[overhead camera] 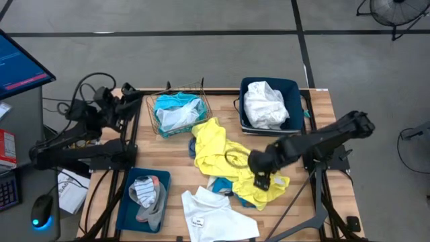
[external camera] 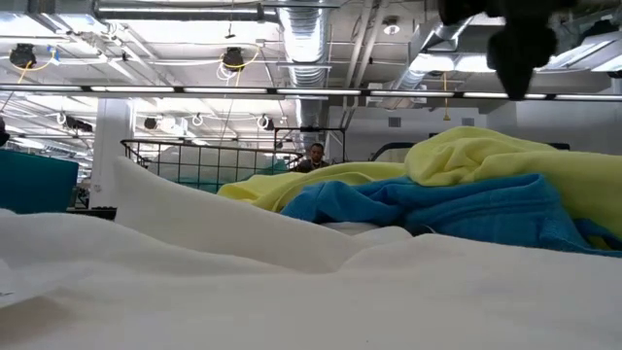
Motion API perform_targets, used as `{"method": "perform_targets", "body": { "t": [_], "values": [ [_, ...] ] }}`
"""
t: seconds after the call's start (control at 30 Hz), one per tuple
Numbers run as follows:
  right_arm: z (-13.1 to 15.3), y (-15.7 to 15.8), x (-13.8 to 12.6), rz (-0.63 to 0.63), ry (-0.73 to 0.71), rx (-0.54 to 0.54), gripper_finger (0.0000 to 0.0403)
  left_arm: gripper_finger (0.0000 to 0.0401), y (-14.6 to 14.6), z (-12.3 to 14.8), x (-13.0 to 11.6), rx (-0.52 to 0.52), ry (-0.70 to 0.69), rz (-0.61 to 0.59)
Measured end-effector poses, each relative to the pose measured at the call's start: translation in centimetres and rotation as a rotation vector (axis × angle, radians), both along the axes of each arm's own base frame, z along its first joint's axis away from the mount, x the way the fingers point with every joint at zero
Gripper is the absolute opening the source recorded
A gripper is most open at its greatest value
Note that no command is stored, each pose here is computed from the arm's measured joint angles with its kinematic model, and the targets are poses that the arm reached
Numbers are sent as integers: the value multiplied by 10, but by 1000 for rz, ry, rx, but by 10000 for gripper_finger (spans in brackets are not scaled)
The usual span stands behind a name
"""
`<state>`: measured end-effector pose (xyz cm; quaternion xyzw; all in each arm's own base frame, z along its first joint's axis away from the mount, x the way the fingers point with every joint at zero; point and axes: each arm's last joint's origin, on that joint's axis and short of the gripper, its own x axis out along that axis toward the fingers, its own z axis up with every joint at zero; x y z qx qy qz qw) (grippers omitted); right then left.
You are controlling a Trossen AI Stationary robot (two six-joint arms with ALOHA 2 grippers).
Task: Pick & Place Cloths
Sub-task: Put the yellow shirt into the dark blue bin
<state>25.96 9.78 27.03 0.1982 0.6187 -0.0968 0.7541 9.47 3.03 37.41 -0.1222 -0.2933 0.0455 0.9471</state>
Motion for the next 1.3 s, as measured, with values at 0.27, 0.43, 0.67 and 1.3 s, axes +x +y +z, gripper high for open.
{"method": "perform_targets", "body": {
  "t": [0.27,0.43,0.67,1.3],
  "values": [
    [-23,29,3,100,54,-85,291,192,-1,1,4,22,-8,-42],
    [-36,30,11,130,28,-268,291,206,-1,2,3,28,-24,-42],
    [-51,31,23,233,44,-263,291,214,-1,2,5,25,-15,-41],
    [-87,16,49,269,115,-266,64,214,-1,1,6,7,-13,-72]
  ]
}}
